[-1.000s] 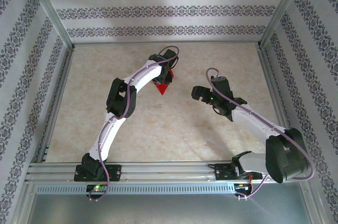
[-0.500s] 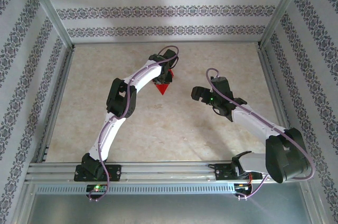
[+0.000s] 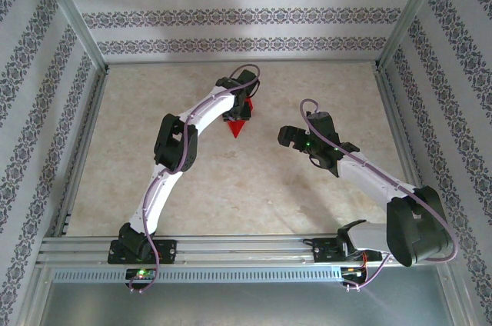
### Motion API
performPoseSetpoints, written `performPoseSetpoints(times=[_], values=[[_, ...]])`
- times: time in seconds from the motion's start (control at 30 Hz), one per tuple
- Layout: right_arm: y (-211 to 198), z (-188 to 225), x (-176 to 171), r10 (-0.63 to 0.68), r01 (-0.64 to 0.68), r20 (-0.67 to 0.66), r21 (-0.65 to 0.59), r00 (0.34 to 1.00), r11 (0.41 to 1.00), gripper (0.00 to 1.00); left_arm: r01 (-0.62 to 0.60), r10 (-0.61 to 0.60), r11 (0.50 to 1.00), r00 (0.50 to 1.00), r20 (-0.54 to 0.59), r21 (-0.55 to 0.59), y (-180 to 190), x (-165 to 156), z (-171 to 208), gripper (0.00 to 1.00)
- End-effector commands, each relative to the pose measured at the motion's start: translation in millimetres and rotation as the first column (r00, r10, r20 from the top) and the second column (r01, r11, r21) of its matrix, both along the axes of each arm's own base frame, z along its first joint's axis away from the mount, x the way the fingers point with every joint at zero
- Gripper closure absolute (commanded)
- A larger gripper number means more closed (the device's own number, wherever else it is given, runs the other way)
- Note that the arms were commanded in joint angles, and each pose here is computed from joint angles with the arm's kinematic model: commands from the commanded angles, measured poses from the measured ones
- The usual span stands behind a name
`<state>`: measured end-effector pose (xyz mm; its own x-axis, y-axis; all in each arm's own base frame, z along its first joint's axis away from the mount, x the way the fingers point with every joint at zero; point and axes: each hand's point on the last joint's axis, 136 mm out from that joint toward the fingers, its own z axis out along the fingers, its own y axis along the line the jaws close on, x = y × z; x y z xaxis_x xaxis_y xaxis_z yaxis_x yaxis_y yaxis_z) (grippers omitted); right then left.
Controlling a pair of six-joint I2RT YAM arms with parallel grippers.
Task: Fold a paper plane with a square sheet of paper (pick it up from the middle)
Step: Move the paper plane to the top-center of the table.
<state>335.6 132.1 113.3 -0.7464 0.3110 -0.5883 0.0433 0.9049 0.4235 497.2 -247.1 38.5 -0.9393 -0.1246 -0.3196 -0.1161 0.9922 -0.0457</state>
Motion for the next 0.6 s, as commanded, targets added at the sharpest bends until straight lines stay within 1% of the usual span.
performPoseSetpoints(times=[0.0, 0.13, 0.27, 0.33, 0.43, 0.5, 0.53, 0.57], values=[[-5, 2, 3, -0.03, 0.03, 0.011, 0.008, 0.999, 1.0, 0.02, -0.003, 0.005, 1.0, 0.997, 0.071, -0.03, 4, 4, 54, 0.53], [-7, 7, 5, -0.035, 0.035, 0.026, 0.004, 0.999, 0.999, 0.02, 0.001, 0.003, 0.999, 0.994, 0.107, -0.038, 4, 4, 74, 0.51], [-10, 20, 9, -0.039, 0.039, 0.061, -0.003, 0.997, 0.999, 0.02, -0.002, 0.007, 1.0, 0.987, 0.162, -0.028, 12, 3, 104, 0.51], [-13, 35, 13, -0.039, 0.041, 0.1, -0.016, 0.994, 0.999, 0.02, -0.006, 0.01, 1.0, 0.978, 0.207, -0.017, 19, 2, 125, 0.51], [-23, 69, 22, -0.035, 0.046, 0.195, -0.051, 0.98, 0.998, 0.02, -0.021, 0.022, 1.0, 0.957, 0.29, -0.009, 34, -2, 162, 0.49], [-31, 93, 27, -0.034, 0.058, 0.261, -0.086, 0.965, 0.995, 0.02, -0.04, 0.042, 0.999, 0.932, 0.36, -0.013, 49, -7, 188, 0.45], [-35, 103, 29, -0.03, 0.062, 0.288, -0.102, 0.957, 0.993, 0.02, -0.052, 0.05, 0.999, 0.923, 0.382, -0.006, 57, -11, 194, 0.44], [-40, 113, 30, -0.031, 0.074, 0.316, -0.122, 0.948, 0.99, 0.02, -0.066, 0.061, 0.998, 0.905, 0.422, -0.003, 68, -16, 206, 0.4]])
